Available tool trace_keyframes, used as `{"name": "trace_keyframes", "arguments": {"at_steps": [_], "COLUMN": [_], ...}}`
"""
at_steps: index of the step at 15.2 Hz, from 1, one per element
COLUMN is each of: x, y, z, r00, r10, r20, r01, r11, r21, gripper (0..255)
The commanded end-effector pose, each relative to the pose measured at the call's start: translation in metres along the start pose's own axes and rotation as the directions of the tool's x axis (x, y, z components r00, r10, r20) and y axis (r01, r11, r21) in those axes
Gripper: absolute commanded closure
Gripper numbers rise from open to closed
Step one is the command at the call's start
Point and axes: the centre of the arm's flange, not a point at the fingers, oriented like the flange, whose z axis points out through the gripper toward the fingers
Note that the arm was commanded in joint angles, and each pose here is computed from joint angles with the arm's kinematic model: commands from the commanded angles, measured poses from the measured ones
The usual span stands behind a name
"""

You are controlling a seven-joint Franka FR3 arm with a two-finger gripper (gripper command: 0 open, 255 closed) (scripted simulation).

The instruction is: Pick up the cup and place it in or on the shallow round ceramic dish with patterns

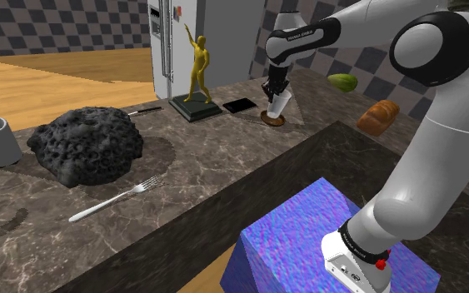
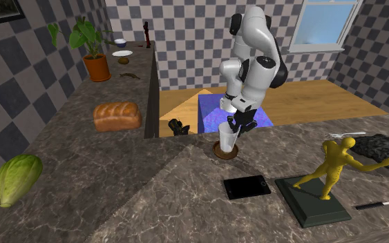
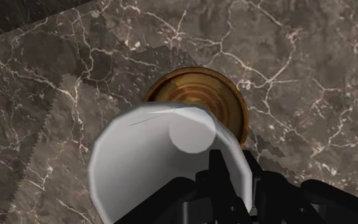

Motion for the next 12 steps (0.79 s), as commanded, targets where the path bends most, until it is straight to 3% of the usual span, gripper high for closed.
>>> {"name": "trace_keyframes", "arguments": {"at_steps": [1, 2, 7, 11, 12], "x": [0.0, 0.0, 0.0, 0.0, 0.0], "y": [0.0, 0.0, 0.0, 0.0, 0.0], "z": [0.0, 0.0, 0.0, -0.05, -0.05], "r00": [1.0, 1.0, 1.0, 1.0, 1.0], "r10": [0.0, 0.0, 0.0, 0.0, 0.0], "r20": [0.0, 0.0, 0.0, 0.0, 0.0], "r01": [0.0, 0.0, 0.0, 0.0, 0.0], "r11": [1.0, 1.0, 1.0, 1.0, 1.0], "r21": [0.0, 0.0, 0.0, 0.0, 0.0], "gripper": [255, 0, 0, 0, 0]}}
